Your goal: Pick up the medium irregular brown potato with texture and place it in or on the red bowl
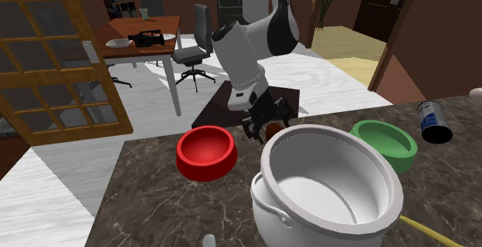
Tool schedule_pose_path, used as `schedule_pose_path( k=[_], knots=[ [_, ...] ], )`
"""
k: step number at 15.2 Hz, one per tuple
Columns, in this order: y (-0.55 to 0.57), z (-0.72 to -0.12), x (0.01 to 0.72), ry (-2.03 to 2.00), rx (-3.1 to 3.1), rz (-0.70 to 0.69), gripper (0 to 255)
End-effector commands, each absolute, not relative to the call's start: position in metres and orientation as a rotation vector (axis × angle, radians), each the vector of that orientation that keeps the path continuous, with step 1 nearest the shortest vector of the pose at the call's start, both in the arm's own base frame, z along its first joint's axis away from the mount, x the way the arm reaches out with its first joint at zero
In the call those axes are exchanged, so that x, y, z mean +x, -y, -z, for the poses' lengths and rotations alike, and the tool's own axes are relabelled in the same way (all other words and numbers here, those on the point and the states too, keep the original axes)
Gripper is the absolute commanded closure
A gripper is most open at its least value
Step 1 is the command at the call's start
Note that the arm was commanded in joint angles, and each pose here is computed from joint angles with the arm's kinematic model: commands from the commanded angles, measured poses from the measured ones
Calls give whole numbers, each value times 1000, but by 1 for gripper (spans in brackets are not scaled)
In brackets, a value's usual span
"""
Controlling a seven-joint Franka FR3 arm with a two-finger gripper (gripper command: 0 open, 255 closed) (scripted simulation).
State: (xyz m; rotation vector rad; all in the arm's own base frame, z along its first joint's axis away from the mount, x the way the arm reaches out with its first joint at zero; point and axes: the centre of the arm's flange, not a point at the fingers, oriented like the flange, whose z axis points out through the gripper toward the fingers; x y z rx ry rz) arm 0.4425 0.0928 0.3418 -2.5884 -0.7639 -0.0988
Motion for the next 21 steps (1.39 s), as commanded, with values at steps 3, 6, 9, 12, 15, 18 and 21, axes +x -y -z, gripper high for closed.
schedule_pose_path(
  k=[3, 6, 9, 12, 15, 18, 21],
  knots=[
    [-93, -342, 442, 764, -2588, 99, 255],
    [-93, -342, 442, 764, -2588, 99, 255],
    [-93, -342, 442, 764, -2588, 99, 255],
    [-93, -347, 442, 764, -2588, 99, 255],
    [-93, -363, 442, 764, -2588, 99, 255],
    [-93, -379, 442, 764, -2588, 99, 255],
    [-93, -395, 442, 764, -2588, 99, 255]
  ],
)
